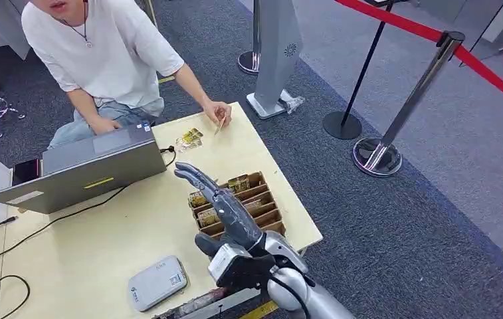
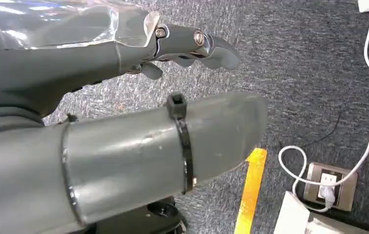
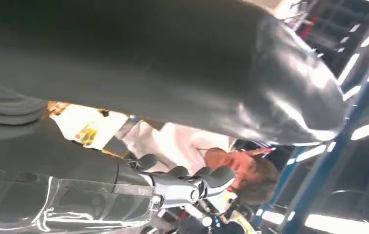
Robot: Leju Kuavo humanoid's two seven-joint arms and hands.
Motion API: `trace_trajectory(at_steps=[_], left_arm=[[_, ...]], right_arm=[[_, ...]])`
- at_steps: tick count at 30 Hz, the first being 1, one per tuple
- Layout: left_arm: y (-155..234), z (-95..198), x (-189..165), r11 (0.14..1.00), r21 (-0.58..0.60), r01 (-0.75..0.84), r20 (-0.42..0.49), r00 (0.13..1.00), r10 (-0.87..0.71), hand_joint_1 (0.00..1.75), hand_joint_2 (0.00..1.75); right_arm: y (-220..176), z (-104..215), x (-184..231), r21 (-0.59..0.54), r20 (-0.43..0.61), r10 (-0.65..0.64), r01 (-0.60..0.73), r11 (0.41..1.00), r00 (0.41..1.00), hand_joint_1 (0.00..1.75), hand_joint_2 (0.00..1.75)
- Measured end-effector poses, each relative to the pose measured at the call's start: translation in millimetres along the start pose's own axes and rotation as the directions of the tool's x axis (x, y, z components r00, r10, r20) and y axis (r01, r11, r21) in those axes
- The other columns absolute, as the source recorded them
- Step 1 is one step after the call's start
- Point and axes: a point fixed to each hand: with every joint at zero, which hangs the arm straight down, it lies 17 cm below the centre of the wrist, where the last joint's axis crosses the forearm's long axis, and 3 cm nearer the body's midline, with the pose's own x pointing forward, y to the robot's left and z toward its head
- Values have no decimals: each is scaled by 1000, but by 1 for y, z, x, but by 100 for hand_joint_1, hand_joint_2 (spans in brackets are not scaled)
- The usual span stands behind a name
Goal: Pass the card to the sensor for recognition and then transmit it.
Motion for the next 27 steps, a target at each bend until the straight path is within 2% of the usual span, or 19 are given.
trace_trajectory(at_steps=[7,17,27], left_arm=[[0,0,-1,1000,0,-7,-6,1000,7,0,0],[0,0,0,1000,5,-21,-2,1000,21,0,0],[0,0,0,1000,3,-23,1,1000,23,0,0]], right_arm=[[13,10,-22,42,-56,46,-44,998,997,0,0],[16,16,-61,83,-112,205,-196,977,972,0,0],[14,22,-72,98,-126,279,-268,958,952,0,0]])
